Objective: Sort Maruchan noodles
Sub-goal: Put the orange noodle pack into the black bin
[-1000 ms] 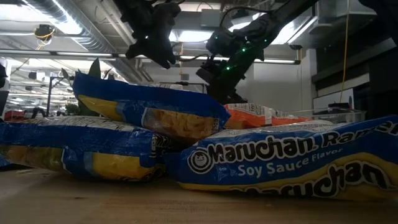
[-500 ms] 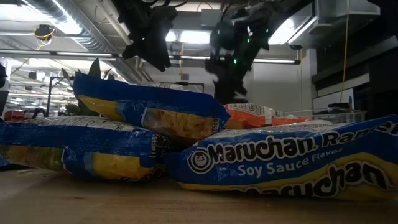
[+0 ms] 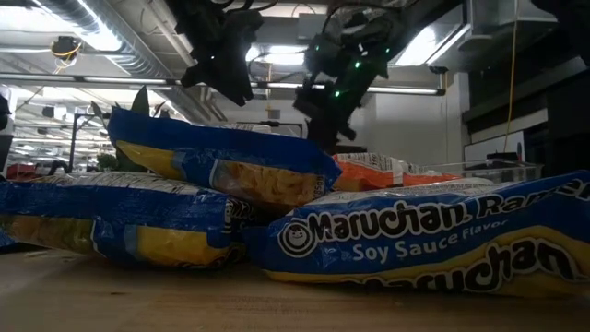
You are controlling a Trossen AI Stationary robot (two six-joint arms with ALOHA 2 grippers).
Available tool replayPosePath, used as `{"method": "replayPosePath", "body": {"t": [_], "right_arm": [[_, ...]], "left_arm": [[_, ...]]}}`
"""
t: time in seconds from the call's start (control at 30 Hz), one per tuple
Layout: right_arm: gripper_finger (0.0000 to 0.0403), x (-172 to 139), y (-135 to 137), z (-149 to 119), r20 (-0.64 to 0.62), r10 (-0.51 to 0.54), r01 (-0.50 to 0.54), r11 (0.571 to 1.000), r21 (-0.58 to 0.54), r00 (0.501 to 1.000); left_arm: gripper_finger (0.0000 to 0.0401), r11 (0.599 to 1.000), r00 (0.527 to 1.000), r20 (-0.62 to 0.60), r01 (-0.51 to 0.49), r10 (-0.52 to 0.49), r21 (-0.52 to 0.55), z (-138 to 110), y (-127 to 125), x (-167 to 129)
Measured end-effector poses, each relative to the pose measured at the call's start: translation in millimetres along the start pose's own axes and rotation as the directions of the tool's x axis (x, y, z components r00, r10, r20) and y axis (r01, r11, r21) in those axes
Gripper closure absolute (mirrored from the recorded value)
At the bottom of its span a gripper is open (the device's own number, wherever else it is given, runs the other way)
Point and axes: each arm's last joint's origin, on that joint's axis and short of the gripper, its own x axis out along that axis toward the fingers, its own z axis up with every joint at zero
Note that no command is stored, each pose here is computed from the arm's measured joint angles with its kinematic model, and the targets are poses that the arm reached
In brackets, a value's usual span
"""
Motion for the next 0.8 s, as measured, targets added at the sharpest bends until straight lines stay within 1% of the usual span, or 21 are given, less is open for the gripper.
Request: {"method": "replayPosePath", "body": {"t": [0.1, 0.3, 0.43, 0.57, 0.63, 0.7, 0.8], "right_arm": [[0.0402, 14, 0, -7, -0.042, -0.014, 0.013, 1.0, -0.005, 0.999], [0.0402, 24, -4, -11, -0.063, -0.025, 0.025, 1.0, -0.001, 0.998], [0.0402, 15, -3, -3, -0.035, -0.023, 0.023, 1.0, -0.001, 0.999], [0.0402, -13, -2, 17, 0.021, -0.012, 0.012, 1.0, 0.001, 1.0], [0.0402, -24, 2, 22, 0.037, 0.018, -0.018, 1.0, -0.007, 0.999], [0.0402, -26, 6, 23, 0.044, 0.037, -0.036, 0.999, -0.025, 0.998], [0.0402, -22, 13, 17, 0.012, 0.046, -0.045, 0.998, -0.05, 0.999]], "left_arm": [[0.0307, 1.0, 1.0, 0.0, 0.0, 0.0, 0.0, 0, 0, 0], [0.0307, 1.0, 1.0, -0.002, 0.005, -0.005, 0.007, -1, -2, 0], [0.0307, 1.0, 1.0, -0.005, 0.012, -0.012, 0.019, -3, -5, -1], [0.0307, 0.999, 1.0, -0.009, 0.019, -0.019, 0.043, -5, -8, -2], [0.0307, 0.999, 1.0, -0.01, 0.021, -0.021, 0.045, -6, -8, -2], [0.0307, 0.999, 1.0, -0.011, 0.024, -0.023, 0.049, -6, -10, -2], [0.0307, 0.998, 1.0, -0.012, 0.026, -0.026, 0.052, -7, -10, -2]]}}
